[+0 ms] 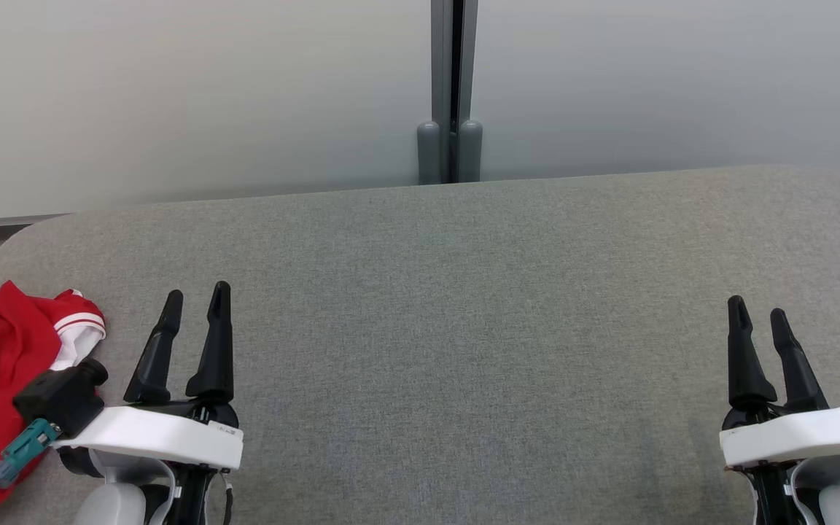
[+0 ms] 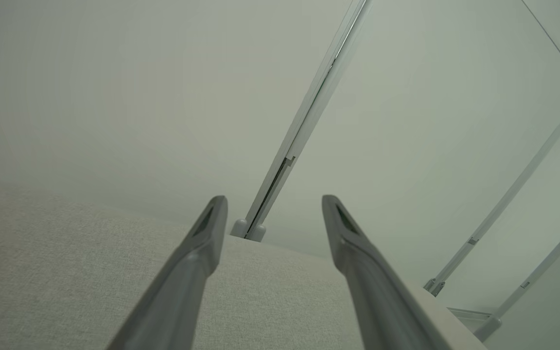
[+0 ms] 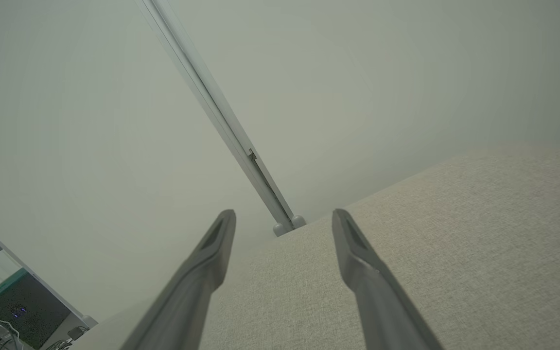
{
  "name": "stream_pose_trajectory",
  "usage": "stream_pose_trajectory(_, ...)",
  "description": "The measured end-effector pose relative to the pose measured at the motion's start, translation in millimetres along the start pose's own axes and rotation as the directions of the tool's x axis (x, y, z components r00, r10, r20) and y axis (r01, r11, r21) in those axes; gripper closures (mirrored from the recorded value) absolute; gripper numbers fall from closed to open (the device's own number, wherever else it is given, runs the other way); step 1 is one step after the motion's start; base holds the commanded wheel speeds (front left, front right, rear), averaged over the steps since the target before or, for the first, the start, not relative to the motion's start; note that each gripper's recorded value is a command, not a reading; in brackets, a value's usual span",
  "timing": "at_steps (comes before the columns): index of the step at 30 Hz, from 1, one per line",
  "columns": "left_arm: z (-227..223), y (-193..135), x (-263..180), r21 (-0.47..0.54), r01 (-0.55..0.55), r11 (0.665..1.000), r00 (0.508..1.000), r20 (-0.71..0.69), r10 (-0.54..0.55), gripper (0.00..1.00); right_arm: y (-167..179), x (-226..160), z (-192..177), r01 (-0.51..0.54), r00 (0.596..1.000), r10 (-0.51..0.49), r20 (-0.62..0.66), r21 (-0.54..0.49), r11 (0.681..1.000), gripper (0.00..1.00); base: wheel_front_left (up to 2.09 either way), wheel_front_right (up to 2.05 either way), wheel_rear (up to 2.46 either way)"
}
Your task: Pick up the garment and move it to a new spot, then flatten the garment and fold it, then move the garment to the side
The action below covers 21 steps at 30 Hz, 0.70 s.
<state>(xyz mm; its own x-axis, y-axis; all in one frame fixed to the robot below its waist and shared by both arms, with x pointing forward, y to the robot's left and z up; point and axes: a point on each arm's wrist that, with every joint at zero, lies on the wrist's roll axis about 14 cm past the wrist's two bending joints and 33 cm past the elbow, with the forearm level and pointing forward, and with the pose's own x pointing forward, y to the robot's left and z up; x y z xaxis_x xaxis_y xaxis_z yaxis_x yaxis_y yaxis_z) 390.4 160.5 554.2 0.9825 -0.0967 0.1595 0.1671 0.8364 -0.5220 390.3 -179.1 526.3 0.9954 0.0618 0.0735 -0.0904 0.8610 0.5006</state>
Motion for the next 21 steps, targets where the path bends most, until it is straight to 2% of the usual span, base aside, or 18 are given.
stream_pose_trajectory(8,-6.5,1.3,-5.8,0.124,0.008,0.992,1.000,-0.023,-0.005,0.00,-0.3,-1.9,-9.0,-0.008,1.000,0.005,-0.024,-0.105,0.994,0.00,0.00,0.00,0.00)
stream_pose_trajectory(21,-22.9,7.5,-14.9,0.256,0.008,0.967,0.998,-0.067,0.010,0.00,-1.4,-6.1,-23.3,-0.023,0.998,0.009,-0.060,-0.238,0.971,0.00,0.00,0.00,0.00)
